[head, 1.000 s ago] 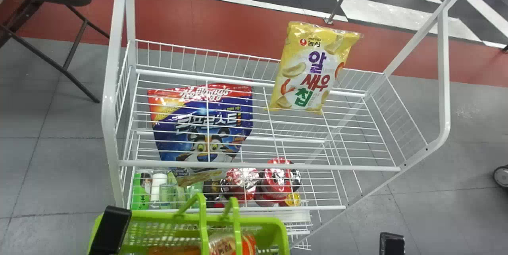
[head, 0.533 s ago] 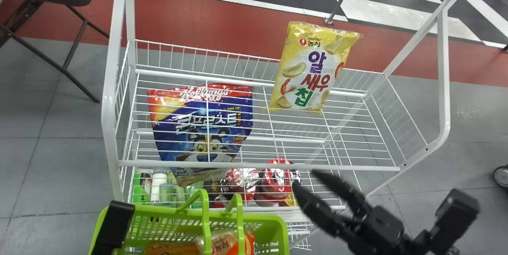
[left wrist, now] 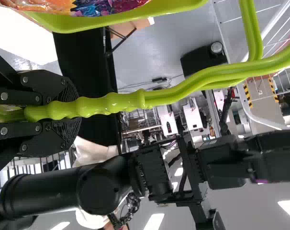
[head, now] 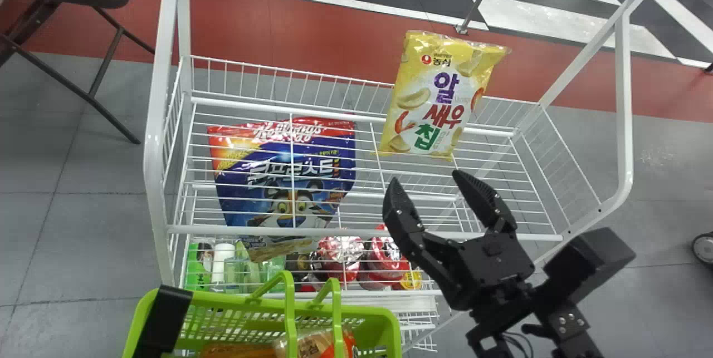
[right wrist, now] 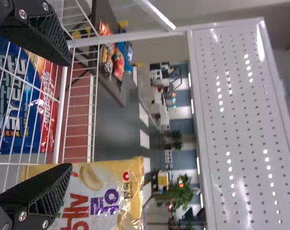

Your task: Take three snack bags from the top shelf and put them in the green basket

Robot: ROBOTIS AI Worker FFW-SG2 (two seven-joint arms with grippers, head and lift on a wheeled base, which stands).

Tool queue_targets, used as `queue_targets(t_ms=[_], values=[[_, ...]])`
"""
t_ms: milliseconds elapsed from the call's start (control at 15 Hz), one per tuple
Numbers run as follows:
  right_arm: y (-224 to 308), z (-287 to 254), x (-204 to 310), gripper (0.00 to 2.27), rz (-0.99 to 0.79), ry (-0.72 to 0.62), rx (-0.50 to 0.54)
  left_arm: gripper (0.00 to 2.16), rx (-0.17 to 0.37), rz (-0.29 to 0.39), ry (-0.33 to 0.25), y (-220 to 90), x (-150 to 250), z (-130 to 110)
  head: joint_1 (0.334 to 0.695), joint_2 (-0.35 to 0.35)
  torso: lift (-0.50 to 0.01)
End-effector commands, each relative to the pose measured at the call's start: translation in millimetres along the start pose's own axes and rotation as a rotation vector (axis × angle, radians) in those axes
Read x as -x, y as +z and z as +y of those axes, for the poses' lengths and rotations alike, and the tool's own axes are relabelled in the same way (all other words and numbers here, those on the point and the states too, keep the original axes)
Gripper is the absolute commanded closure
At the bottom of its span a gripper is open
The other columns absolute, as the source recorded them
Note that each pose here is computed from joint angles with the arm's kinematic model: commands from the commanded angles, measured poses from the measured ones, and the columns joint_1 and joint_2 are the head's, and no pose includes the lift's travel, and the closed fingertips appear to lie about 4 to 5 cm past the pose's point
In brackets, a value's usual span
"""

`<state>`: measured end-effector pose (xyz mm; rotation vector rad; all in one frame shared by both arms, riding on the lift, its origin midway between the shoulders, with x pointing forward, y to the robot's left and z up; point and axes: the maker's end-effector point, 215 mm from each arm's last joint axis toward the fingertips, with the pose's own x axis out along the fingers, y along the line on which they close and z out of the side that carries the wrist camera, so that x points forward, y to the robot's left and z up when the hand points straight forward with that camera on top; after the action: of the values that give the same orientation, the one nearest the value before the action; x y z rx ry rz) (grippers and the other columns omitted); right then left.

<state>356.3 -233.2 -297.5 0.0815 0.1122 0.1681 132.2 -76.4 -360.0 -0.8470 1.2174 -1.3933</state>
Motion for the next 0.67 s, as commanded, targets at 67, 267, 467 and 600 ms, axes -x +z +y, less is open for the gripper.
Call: queue_targets(t_ms=[67,267,467,600], values=[[-17.1,6.8,4.3,0.07,0.053,0.009,-0.013,1.61,0.002,0.003,0.004,-3.5,0.8,0.1,0.695,-0.350,-0.028],[-3.5,11.3,4.3,0.07,0.015,0.029,-0.002,1.61,0.000,0.006,0.013,-6.1,2.8,1.1,0.695,-0.350,-0.028],[-3.0,13.9,4.1,0.07,0.014,0.037,0.000,1.61,0.000,0.001,0.015,-6.7,4.1,0.7,0.695,-0.350,-0.028],[-2.4,15.9,4.1,0.07,0.014,0.046,0.004,1.61,0.000,0.001,0.019,-6.7,4.2,1.7,0.695,-0.350,-0.028]])
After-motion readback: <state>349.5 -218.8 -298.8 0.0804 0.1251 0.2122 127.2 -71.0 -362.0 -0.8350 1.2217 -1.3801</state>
